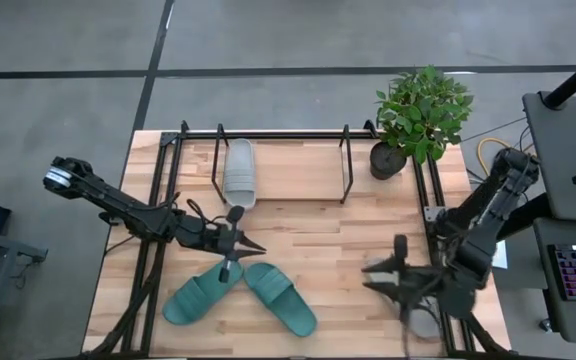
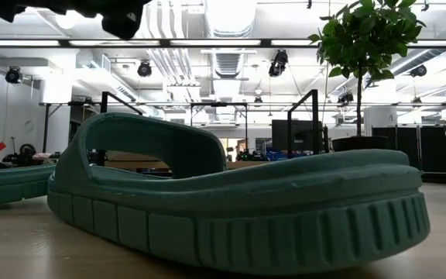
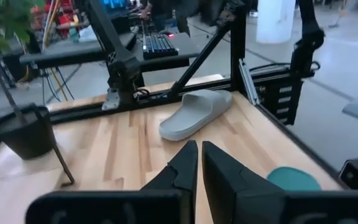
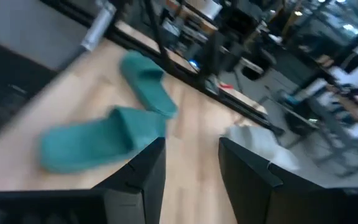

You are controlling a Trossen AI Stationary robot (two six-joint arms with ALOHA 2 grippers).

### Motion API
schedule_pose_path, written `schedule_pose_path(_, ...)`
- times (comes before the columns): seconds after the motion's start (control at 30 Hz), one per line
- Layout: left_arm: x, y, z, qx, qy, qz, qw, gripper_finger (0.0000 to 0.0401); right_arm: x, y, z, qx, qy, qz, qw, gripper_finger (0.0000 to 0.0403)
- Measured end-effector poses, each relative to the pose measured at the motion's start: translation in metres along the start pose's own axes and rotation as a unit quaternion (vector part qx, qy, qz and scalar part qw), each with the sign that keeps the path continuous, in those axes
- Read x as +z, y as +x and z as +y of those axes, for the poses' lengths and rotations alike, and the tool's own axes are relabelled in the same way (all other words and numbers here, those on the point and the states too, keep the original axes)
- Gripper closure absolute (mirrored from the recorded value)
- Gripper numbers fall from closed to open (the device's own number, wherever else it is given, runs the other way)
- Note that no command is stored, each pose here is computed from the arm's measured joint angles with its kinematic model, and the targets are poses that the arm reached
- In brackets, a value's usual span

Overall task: Pick and place slides into the shelf
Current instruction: Put the gray slide on the shelf

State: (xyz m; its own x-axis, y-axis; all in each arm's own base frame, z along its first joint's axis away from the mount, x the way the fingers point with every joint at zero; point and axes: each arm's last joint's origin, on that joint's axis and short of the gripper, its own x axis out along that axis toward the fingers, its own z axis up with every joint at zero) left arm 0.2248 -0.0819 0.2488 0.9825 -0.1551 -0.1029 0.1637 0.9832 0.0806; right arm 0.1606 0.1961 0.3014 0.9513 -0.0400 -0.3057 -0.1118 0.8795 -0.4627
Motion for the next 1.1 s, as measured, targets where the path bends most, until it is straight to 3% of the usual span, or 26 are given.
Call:
schedule_pose_path(0.1, 0.000, 0.000, 0.000, -0.002, -0.027, 0.000, 1.000, 0.0393, 0.006, -0.015, 0.006, 0.026, 0.027, -0.007, 0.999, 0.0264)
schedule_pose_path(0.3, 0.000, 0.001, 0.000, -0.002, -0.030, 0.000, 1.000, 0.0393, 0.008, -0.046, 0.014, 0.090, 0.097, 0.026, 0.991, 0.0264)
schedule_pose_path(0.4, 0.000, 0.001, 0.000, -0.002, -0.030, 0.000, 1.000, 0.0393, -0.002, -0.055, 0.021, 0.169, 0.150, 0.090, 0.970, 0.0264)
schedule_pose_path(0.5, -0.002, 0.002, -0.001, -0.002, -0.029, 0.005, 1.000, 0.0393, -0.015, -0.062, 0.030, 0.210, 0.205, 0.147, 0.944, 0.0264)
schedule_pose_path(0.77, -0.004, 0.006, -0.002, -0.002, -0.029, 0.008, 1.000, 0.0393, -0.041, -0.064, 0.043, 0.250, 0.265, 0.241, 0.900, 0.0264)
schedule_pose_path(1.0, -0.008, 0.010, -0.003, -0.002, -0.025, 0.013, 1.000, 0.0393, -0.053, -0.057, 0.044, 0.239, 0.252, 0.258, 0.902, 0.0264)
schedule_pose_path(1.1, -0.010, 0.012, -0.003, -0.001, -0.023, 0.016, 1.000, 0.0393, -0.054, -0.048, 0.037, 0.234, 0.275, 0.293, 0.886, 0.0264)
